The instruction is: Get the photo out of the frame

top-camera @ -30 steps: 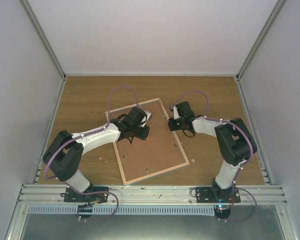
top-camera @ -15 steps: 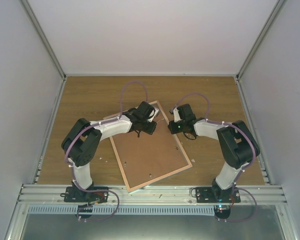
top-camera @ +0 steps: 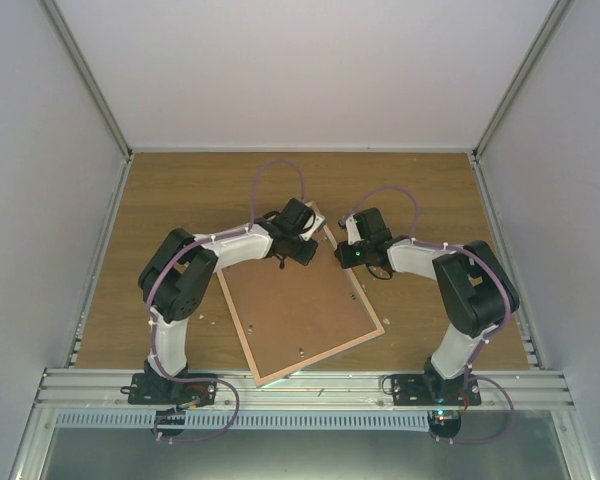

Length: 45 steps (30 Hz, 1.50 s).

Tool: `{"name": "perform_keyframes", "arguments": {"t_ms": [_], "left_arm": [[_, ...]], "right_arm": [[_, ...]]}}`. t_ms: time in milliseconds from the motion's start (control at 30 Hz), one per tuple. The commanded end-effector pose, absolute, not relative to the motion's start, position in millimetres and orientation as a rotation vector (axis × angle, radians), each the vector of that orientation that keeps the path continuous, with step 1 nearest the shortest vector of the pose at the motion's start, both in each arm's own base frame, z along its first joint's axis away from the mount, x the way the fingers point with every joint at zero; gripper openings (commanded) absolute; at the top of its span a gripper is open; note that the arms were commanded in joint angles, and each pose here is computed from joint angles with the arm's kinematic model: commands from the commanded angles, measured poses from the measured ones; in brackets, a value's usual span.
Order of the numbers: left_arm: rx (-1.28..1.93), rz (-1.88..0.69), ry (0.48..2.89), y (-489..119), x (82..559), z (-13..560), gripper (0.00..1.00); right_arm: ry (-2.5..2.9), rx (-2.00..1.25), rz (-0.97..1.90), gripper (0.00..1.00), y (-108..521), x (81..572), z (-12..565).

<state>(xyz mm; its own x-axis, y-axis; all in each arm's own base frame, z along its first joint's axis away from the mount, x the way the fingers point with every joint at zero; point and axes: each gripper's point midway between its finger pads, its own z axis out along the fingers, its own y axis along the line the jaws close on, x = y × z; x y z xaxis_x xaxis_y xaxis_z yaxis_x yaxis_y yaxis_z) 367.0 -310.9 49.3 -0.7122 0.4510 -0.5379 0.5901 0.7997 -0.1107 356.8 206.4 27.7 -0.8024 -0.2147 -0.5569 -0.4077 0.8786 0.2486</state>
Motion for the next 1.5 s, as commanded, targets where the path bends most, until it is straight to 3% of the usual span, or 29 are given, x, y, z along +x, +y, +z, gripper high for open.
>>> {"name": "perform_keyframes", "arguments": {"t_ms": [0, 633, 1100, 1467], "left_arm": [[0.831, -0.376, 2.46, -317, 373, 48, 0.0], [1.194, -0.419, 2.446, -328, 337, 26, 0.0], [0.947, -0.45, 2.376, -316, 336, 100, 0.0], [0.564, -0.475, 2.344, -271, 318, 151, 0.0]], "right_arm": [[2.596, -0.558, 0.544, 0.01, 213, 330, 3], [2.602, -0.556, 0.527, 0.01, 212, 331, 3], [2.603, -0.422, 0.47, 0.0, 198, 339, 12], [2.591, 0.002, 0.395, 0.0, 144, 350, 25]]}}
